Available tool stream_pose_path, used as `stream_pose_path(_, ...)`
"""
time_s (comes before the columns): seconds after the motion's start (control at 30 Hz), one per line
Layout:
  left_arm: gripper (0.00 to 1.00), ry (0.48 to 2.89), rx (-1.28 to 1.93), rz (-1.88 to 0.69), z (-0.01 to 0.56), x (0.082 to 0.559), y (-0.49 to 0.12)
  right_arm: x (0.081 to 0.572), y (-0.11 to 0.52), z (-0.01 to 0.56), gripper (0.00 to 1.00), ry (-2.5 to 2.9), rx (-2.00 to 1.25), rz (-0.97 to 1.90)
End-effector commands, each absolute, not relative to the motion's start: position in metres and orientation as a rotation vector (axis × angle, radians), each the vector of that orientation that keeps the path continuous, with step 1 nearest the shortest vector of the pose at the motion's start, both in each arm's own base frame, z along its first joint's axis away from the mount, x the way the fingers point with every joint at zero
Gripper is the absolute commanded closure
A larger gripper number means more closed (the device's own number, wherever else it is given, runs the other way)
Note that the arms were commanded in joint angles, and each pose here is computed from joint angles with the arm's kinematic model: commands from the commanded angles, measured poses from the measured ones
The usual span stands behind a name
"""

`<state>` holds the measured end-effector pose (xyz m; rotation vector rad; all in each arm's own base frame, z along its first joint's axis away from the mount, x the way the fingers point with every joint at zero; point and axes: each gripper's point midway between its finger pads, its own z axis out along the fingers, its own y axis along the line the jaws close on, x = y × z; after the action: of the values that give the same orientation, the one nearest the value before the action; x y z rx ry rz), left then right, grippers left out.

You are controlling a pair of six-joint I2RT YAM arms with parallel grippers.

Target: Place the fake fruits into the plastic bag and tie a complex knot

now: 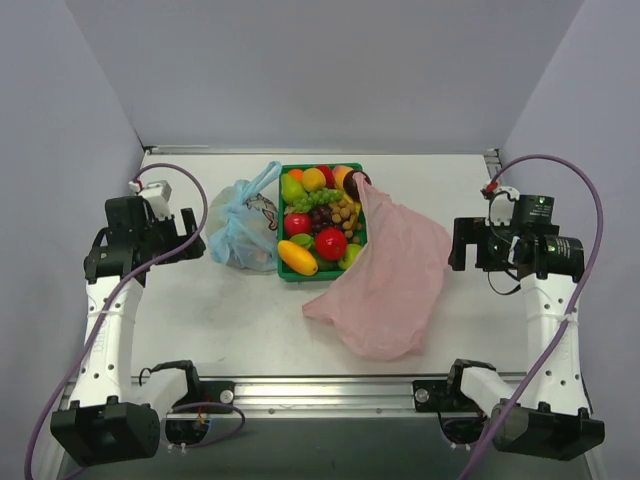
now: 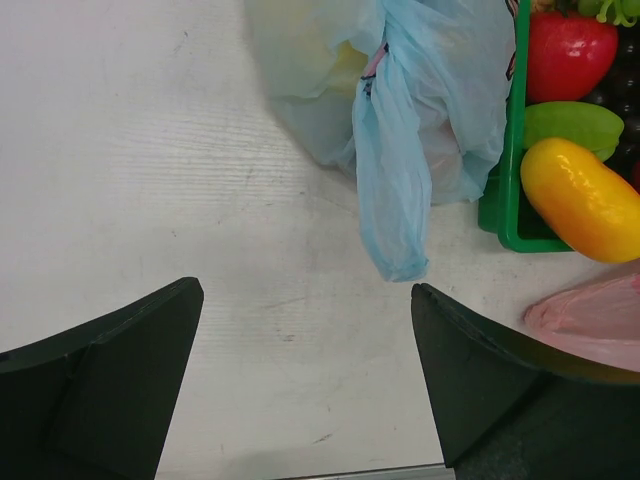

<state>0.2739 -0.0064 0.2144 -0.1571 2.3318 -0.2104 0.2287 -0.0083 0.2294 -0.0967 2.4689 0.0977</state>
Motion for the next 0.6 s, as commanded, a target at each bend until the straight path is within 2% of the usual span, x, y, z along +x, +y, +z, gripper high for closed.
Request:
stream_pose_path(0.0,0.03,2.222,-0.195,-0.195,0.243,0.287,-0.002,0.220,0.005,0.217,0.00,2.557,-0.035,0.189)
stream_pose_path(0.17,0.03,2.198,-0.308,-0.173,0.247,0.293,0.005,0.221,0.016,0.201,0.00,2.639,-0.027,0.231)
stream_pose_path(0.43,0.03,2.109,-0.321,-0.194,0.259,0.296,0.003,0.214,0.031,0.173,0.01,2.776,0.000,0.345)
stream_pose_path(0.57,0.02,2.057,-0.293,-0.196,0.264,0.295,0.002,0.202,0.048,0.154,0.05,2.889,0.035,0.511)
